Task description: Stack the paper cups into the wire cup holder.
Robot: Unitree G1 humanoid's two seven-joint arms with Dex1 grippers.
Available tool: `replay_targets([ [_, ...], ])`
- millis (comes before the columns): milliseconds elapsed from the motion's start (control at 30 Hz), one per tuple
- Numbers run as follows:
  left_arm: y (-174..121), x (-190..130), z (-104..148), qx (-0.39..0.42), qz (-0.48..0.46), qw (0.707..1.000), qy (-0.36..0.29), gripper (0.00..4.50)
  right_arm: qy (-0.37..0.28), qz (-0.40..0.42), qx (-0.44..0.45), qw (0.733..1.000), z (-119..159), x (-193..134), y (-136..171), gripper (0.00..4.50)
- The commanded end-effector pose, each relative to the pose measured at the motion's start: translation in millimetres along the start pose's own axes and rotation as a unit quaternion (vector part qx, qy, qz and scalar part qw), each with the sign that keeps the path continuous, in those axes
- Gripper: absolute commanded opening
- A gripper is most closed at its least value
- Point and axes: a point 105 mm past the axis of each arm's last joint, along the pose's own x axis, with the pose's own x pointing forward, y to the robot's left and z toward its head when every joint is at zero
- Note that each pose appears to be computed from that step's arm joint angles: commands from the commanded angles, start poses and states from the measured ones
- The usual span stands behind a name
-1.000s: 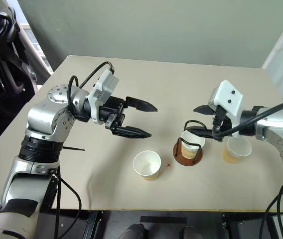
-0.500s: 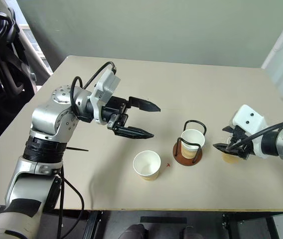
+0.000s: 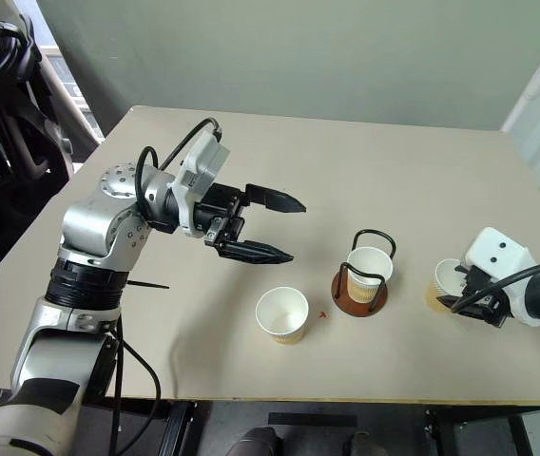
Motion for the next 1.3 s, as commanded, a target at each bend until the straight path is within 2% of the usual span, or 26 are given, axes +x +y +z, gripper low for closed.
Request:
replay_targets([
  [33, -1, -2, 11, 0.028, -0.005, 1.000, 0.002, 4.50, 0.007, -0.014, -0.027, 1.000, 1, -4, -7, 3.11],
  [533, -1, -3, 10, 0.029, 0.002, 1.000, 0.005, 4.50, 0.041, 0.010, -0.045, 0.998, -18, 18, -12, 3.11],
  [633, -1, -3, 10, 0.029, 0.004, 1.000, 0.007, 4.50, 0.046, 0.011, -0.045, 0.998, -21, 24, -14, 2.55],
  [867, -1, -4, 10, 0.030, 0.007, 0.999, 0.010, 4.50, 0.046, 0.022, -0.046, 0.998, -21, 29, -13, 0.03],
  [1067, -2, -5, 10, 0.030, 0.009, 0.999, 0.010, 4.50, 0.042, 0.027, -0.046, 0.998, -18, 27, -14, 0.03],
  [1300, -2, -6, 10, 0.029, 0.008, 0.999, 0.012, 4.50, 0.011, 0.013, -0.054, 0.998, 2, 18, -19, 0.03],
])
